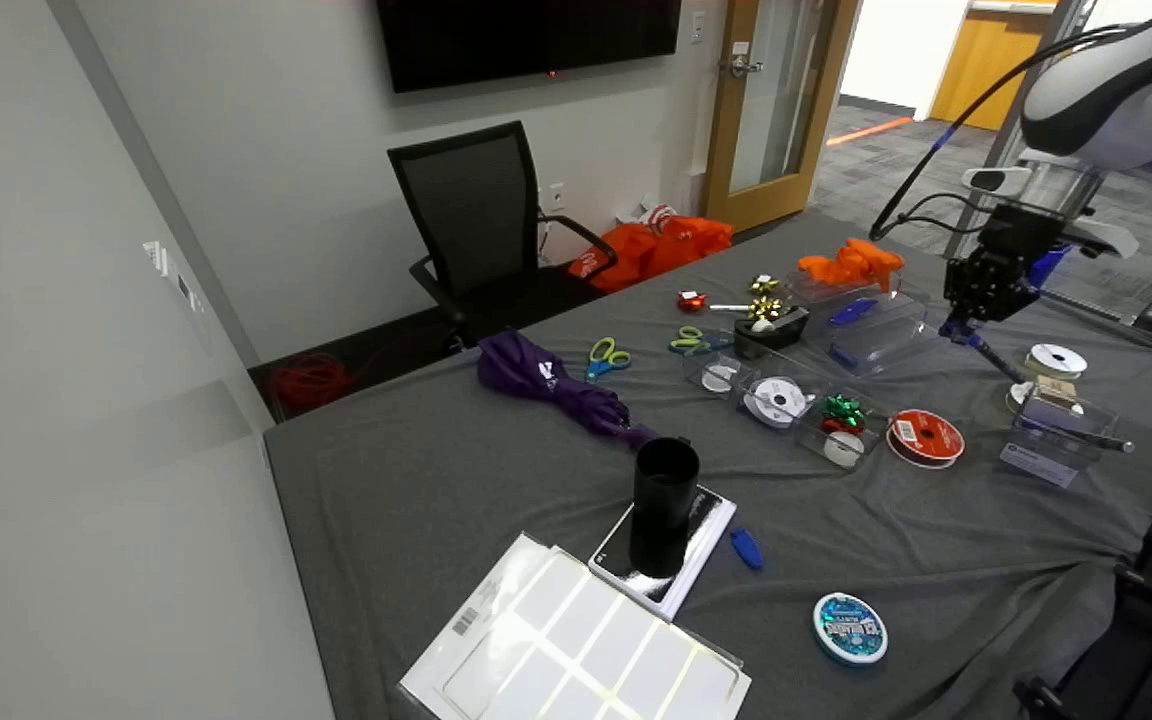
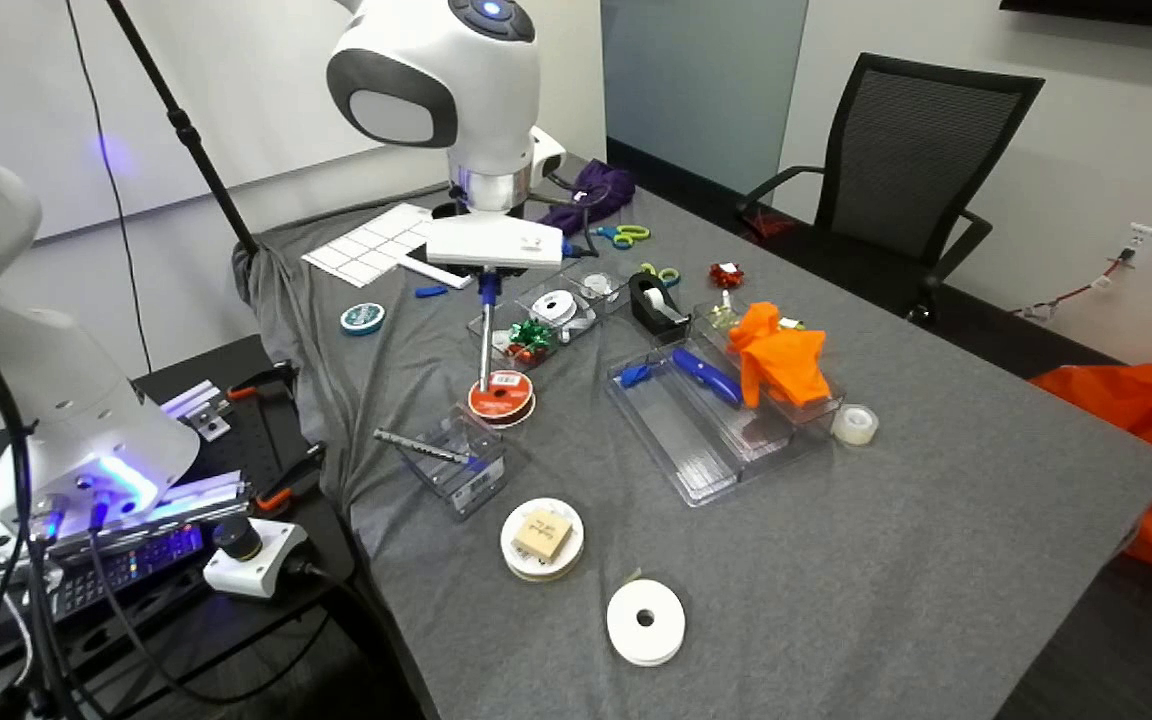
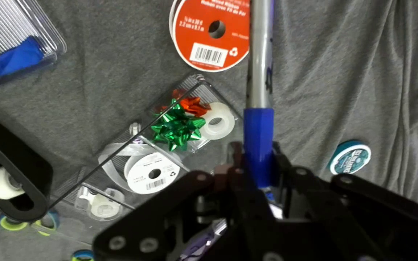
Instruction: Remove the blue marker from the container on the back left side of the table and put it in the container at the front.
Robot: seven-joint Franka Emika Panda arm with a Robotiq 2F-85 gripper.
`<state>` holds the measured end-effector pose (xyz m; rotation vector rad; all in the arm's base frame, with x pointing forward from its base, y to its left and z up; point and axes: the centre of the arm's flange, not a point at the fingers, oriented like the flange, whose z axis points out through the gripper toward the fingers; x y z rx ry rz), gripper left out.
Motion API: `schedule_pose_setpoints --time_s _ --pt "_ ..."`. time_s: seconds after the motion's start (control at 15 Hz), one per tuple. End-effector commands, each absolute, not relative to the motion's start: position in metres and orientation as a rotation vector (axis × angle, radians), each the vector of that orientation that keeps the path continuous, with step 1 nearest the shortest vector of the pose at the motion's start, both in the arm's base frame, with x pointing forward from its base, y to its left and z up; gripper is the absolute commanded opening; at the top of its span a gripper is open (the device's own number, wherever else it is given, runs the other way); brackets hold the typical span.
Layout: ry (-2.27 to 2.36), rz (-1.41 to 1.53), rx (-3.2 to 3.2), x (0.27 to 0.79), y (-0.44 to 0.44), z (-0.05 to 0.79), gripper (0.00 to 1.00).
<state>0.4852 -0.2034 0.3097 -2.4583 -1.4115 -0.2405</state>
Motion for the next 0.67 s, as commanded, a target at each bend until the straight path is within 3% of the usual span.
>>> schedule_pose_setpoints --time_s 0.0,0.6 --pt "-1.652 -0.211 -2.321 0.442 -0.199 0.307 0.05" --pt "-2.057 -0.137 -1.875 0.393 -0.199 0.263 0.05"
